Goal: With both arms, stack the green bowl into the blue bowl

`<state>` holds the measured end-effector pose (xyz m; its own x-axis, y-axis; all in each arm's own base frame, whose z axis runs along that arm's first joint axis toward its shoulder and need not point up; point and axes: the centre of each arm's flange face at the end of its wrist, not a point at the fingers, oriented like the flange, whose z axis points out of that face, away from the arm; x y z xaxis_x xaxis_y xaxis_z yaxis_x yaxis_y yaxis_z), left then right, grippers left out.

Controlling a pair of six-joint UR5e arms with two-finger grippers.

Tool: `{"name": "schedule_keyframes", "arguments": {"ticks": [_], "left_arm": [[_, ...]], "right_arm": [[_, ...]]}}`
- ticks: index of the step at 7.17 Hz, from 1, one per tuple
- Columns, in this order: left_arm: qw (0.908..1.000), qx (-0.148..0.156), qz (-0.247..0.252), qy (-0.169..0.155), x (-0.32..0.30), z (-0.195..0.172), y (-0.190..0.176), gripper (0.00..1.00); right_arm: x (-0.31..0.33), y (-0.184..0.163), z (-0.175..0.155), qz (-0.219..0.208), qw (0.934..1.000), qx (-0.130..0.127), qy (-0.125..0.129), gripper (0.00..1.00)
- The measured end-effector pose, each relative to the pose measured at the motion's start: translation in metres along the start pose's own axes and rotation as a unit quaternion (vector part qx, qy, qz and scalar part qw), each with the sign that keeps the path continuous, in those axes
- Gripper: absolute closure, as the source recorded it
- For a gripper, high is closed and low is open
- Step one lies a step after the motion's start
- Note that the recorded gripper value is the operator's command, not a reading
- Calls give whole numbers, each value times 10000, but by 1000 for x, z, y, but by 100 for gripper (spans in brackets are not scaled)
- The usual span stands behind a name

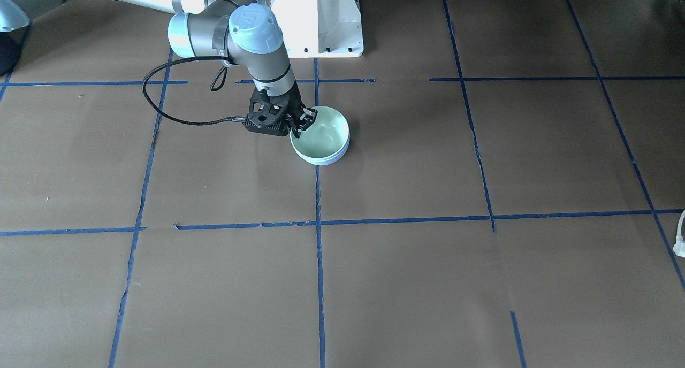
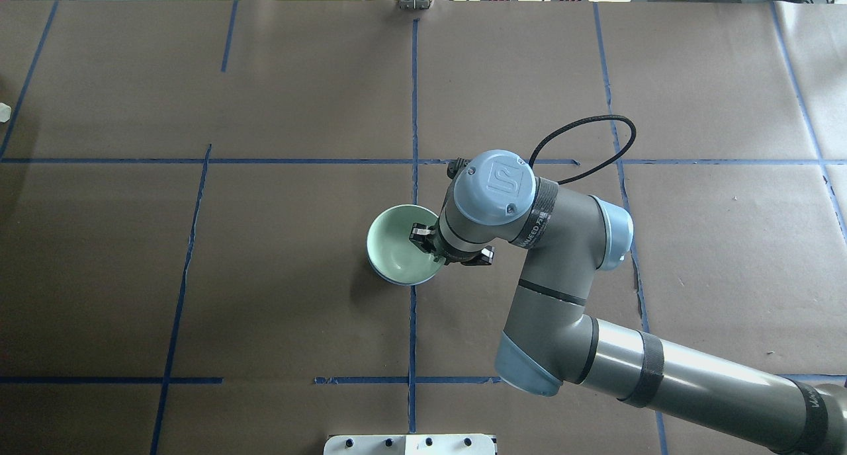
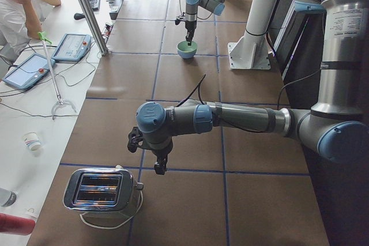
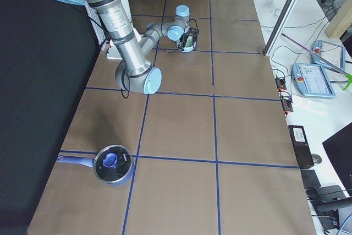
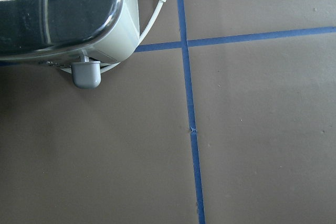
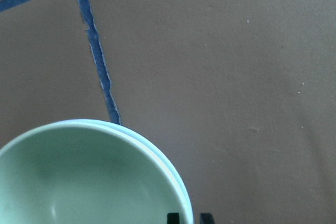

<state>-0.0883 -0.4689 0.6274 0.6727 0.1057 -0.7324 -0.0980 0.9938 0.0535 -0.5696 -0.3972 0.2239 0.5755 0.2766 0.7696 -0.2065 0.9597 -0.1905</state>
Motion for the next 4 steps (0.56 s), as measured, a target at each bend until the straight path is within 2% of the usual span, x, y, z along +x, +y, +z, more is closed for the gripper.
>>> {"name": "schedule_keyframes", "arguments": {"ticks": [2, 4], "left_arm": [[10000, 0, 3, 0, 0, 0, 0, 0], [10000, -1, -23, -2, 1, 0, -1, 0]], "right_arm": [[-2, -7, -19, -13, 9999, 27, -104, 0], [5, -31, -48, -48, 10000, 37, -3, 0]]}}
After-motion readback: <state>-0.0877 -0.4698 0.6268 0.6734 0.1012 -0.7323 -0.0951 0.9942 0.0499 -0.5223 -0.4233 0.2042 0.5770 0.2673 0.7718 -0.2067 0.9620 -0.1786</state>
